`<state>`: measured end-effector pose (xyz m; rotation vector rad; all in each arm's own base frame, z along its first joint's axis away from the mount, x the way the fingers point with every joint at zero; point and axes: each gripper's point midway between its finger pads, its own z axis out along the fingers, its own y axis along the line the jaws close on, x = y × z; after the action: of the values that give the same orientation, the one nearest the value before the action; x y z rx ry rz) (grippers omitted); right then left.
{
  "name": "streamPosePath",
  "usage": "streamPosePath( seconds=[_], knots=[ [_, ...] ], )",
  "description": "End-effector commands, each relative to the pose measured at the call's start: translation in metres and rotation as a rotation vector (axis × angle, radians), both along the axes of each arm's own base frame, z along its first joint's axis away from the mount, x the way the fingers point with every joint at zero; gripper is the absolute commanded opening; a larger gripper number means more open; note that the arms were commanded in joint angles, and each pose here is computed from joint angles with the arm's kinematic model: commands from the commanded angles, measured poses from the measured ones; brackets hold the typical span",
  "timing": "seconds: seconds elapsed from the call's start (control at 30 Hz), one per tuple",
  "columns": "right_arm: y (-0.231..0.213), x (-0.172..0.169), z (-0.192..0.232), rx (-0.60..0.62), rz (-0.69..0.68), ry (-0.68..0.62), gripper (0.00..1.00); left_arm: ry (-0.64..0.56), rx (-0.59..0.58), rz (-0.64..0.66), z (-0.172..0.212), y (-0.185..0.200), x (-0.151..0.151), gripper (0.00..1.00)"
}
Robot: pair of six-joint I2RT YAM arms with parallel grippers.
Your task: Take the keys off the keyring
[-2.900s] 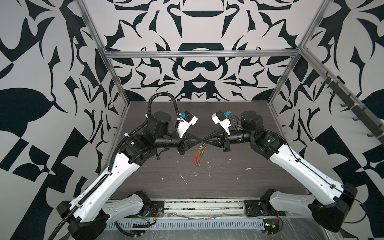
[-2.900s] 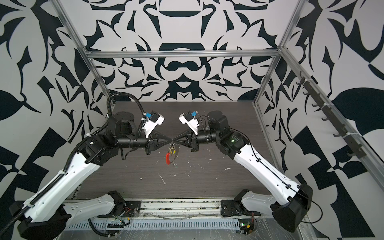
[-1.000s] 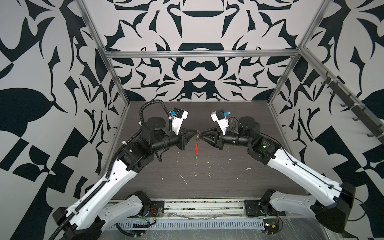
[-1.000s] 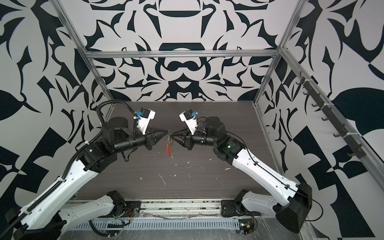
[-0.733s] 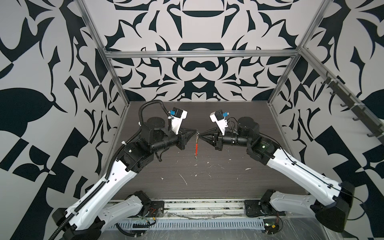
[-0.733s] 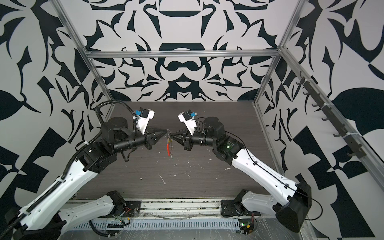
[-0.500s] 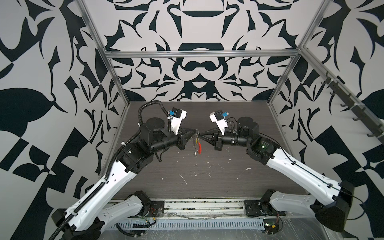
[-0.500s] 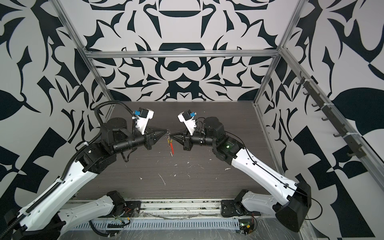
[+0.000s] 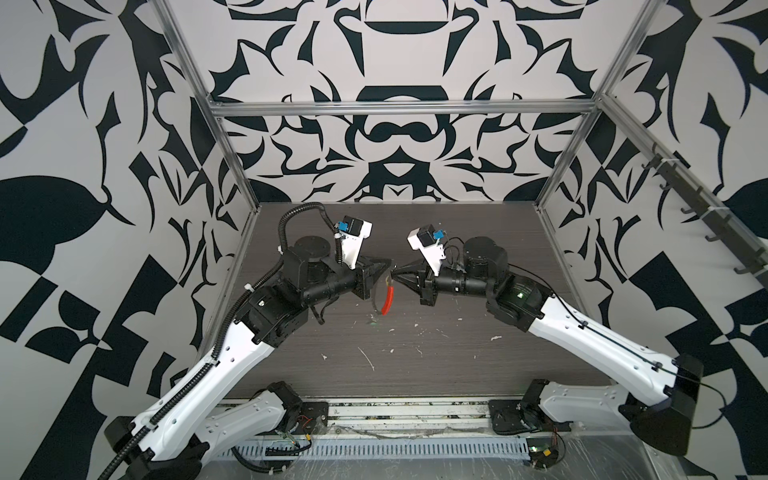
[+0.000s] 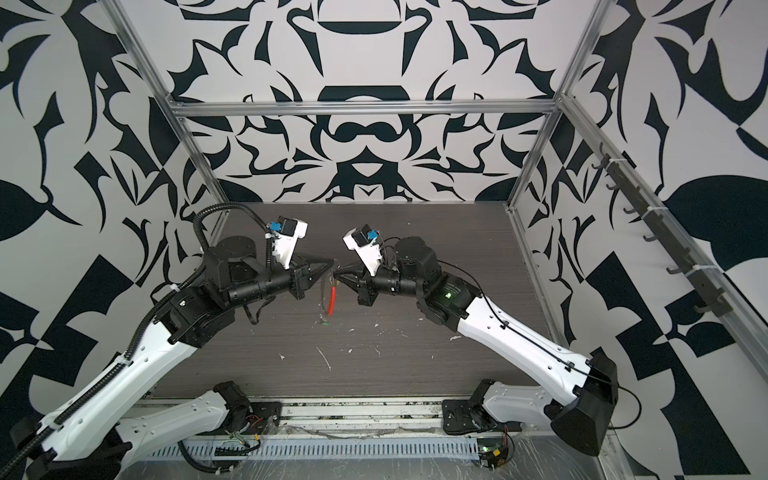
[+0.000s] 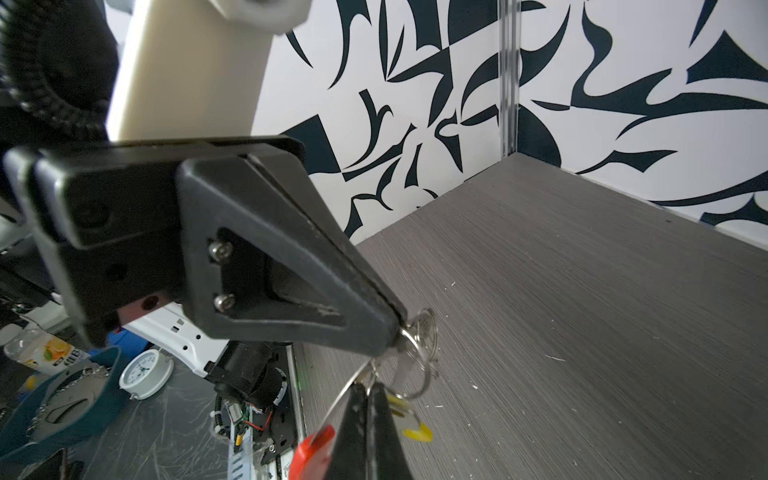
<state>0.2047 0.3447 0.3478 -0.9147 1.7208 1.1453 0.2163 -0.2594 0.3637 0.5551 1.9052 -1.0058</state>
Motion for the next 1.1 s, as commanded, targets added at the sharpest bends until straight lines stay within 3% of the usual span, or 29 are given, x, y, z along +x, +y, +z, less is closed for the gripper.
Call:
streamPosePath(
  seconds=[0.0,0.23,0.47,0.7,1.07],
  knots=[
    [0.013,-0.025,0.029,0.055,0.105,-0.081,0.0,-0.04,-0.05,0.007,0.009,-0.008,0.008,0.0],
    [0.015,-0.026,0.029,0.06,0.093,-0.083,0.0,-0.056,-0.047,0.028,0.006,-0.002,0.008,0.0],
    [0.015,-0.014,0.043,0.216,0.001,-0.017,0.0,-0.107,-0.129,0.054,0.013,0.003,0.008,0.0],
    [0.026,-0.007,0.056,0.318,-0.079,-0.018,0.0,-0.178,-0.287,0.159,0.023,0.017,0.014,0.0],
    [0.028,0.005,0.061,0.448,-0.143,0.036,0.0,-0.155,-0.298,0.161,0.01,0.002,0.023,0.0]
  ],
)
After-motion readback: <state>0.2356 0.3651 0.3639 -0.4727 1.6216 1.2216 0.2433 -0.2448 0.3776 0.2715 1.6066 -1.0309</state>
